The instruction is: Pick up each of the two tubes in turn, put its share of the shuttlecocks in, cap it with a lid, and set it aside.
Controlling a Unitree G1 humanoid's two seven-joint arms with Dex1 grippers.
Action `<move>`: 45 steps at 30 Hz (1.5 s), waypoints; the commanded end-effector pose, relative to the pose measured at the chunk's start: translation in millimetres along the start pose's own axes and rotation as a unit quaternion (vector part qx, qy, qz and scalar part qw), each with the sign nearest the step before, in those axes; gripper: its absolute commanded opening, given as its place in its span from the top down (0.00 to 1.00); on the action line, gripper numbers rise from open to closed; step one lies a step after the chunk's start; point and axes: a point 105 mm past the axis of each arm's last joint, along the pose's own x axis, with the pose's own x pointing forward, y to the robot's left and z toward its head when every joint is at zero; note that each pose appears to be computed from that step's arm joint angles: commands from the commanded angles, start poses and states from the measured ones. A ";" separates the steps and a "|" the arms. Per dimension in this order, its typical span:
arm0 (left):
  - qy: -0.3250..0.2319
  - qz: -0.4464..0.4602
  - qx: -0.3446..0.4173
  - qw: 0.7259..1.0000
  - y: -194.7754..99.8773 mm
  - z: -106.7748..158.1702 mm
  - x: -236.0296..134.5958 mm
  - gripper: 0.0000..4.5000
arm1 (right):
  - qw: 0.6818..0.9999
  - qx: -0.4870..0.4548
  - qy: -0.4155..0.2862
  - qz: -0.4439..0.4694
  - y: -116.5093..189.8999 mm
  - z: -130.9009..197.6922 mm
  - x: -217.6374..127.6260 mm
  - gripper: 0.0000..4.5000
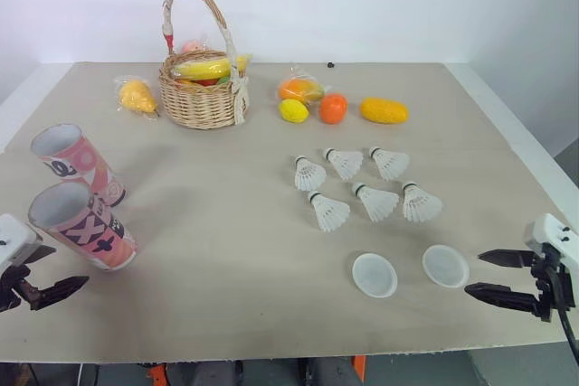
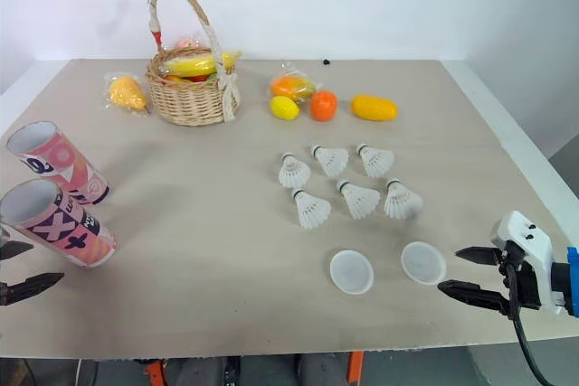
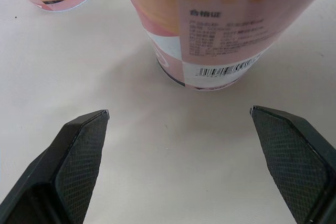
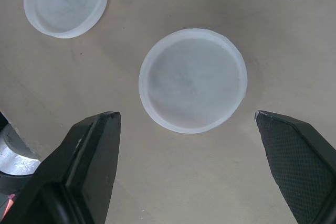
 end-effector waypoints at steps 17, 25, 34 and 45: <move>-0.005 0.008 -0.020 1.000 6.0 4.5 -6.2 0.00 | 1.000 -0.021 -0.018 -0.013 -5.3 12.1 -8.5 0.03; -0.034 0.036 -0.029 0.998 10.3 3.8 -11.9 0.00 | 0.998 -0.056 -0.040 0.012 4.1 34.6 -11.1 0.03; -0.152 0.062 -0.070 0.984 -11.7 3.3 5.1 0.00 | 0.920 -0.199 -0.282 0.186 87.6 177.0 39.8 0.03; -0.243 0.106 -0.111 0.958 -44.2 -18.4 25.1 0.00 | 0.878 -0.231 -0.333 0.255 105.4 220.2 103.9 0.03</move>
